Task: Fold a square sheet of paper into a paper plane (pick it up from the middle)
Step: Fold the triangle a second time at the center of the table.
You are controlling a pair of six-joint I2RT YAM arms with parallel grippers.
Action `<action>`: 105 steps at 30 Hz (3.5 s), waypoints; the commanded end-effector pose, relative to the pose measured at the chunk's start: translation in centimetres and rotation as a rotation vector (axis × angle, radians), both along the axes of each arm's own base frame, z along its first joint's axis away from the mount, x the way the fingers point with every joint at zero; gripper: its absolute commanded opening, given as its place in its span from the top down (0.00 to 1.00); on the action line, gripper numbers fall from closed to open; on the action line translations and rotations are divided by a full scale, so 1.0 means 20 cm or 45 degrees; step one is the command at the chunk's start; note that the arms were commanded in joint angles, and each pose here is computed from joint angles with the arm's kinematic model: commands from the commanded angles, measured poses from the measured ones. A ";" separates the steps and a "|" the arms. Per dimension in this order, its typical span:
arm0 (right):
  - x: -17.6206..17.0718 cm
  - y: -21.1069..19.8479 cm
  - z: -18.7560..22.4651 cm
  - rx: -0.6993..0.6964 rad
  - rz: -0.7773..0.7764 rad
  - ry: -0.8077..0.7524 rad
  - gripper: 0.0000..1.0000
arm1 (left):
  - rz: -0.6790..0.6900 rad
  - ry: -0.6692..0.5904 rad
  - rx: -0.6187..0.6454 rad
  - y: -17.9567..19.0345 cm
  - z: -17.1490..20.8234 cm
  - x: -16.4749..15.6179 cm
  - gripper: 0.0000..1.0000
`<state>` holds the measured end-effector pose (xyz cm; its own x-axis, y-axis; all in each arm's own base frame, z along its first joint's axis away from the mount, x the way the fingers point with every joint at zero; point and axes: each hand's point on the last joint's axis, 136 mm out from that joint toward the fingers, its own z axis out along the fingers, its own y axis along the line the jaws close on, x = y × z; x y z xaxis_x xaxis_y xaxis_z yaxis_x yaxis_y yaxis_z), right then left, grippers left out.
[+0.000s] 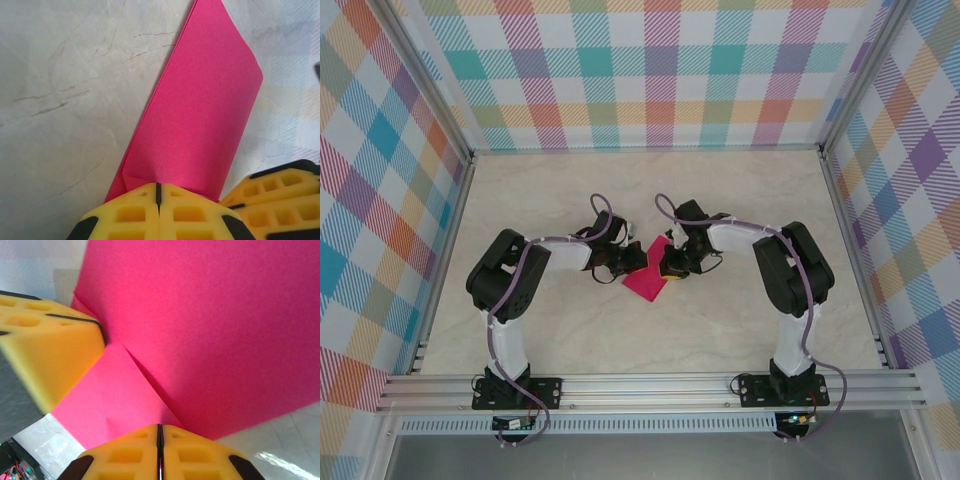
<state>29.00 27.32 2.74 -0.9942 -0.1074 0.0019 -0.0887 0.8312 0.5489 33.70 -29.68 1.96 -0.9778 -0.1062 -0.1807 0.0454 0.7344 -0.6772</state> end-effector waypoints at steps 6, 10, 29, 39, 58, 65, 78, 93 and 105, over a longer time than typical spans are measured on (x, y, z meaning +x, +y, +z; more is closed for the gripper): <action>-0.12 0.16 0.16 0.106 -0.022 -0.027 0.88 | 0.049 0.142 0.234 0.17 -0.26 -0.15 1.00; -0.16 0.22 0.12 0.074 -0.017 -0.018 0.88 | 0.056 0.143 0.247 0.18 -0.27 -0.16 1.00; -0.21 0.20 -0.08 -0.043 0.006 0.039 0.89 | 0.076 0.150 0.278 0.20 -0.29 -0.16 1.00; -0.24 0.17 -0.14 -0.085 0.028 0.070 0.89 | 0.081 0.156 0.295 0.22 -0.31 -0.16 1.00; -0.37 0.10 -0.12 -0.101 0.195 0.089 0.90 | 0.136 0.190 0.433 0.31 -0.37 -0.18 1.00; -0.46 0.04 -0.13 -0.093 0.207 0.103 0.90 | 0.152 0.207 0.446 0.33 -0.39 -0.19 1.00; -0.33 0.10 0.10 0.032 0.132 -0.129 0.89 | 0.138 0.206 0.411 0.30 -0.38 -0.19 1.00; -0.21 0.19 -0.06 -0.011 0.070 -0.065 0.89 | 0.146 0.215 0.402 0.29 -0.38 -0.19 1.00; -0.49 0.04 -0.08 -0.012 0.215 0.060 0.89 | 0.172 0.226 0.428 0.32 -0.40 -0.20 1.00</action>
